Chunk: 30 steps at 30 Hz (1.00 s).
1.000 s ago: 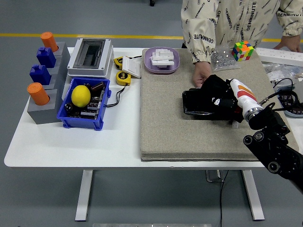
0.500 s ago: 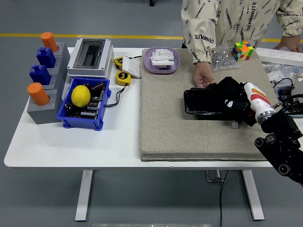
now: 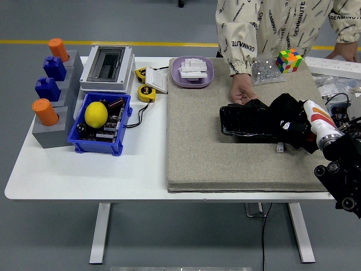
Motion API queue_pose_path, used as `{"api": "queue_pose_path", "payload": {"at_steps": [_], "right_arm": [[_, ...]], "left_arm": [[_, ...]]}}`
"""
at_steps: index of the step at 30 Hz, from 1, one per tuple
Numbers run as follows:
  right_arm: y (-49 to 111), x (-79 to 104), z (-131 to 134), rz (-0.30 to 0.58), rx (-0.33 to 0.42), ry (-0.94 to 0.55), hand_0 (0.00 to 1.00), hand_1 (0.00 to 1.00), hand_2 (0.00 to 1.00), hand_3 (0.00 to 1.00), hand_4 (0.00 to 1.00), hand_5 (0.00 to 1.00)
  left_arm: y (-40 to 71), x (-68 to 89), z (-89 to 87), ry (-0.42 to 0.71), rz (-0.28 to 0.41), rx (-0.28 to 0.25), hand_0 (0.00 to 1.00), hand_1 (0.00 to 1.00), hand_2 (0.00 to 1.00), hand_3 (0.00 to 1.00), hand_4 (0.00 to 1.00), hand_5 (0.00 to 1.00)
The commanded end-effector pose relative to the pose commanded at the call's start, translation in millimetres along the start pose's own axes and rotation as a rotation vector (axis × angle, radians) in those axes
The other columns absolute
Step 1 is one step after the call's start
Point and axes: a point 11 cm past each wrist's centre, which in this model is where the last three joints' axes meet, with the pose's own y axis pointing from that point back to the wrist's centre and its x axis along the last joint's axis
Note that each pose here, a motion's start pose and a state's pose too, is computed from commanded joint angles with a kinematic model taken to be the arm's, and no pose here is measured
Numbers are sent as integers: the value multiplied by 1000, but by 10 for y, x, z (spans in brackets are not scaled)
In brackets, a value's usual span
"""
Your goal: Pick the rag up,wipe the panel,place it on the desk
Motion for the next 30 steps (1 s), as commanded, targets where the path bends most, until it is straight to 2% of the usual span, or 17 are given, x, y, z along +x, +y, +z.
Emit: {"api": "queue_pose_path", "payload": {"at_steps": [20,30], "right_arm": [[18,301,366,52,-75,27,385,453,492,486,726,169],[9,242,276,42,-55,24,385,453,493,487,727,169]], "left_arm": [[0,-13,6,6,-2,-1,611,640,654,561,626,437],[1,-9,17,5,-2,-4,610,640,653,560,625,435]]}}
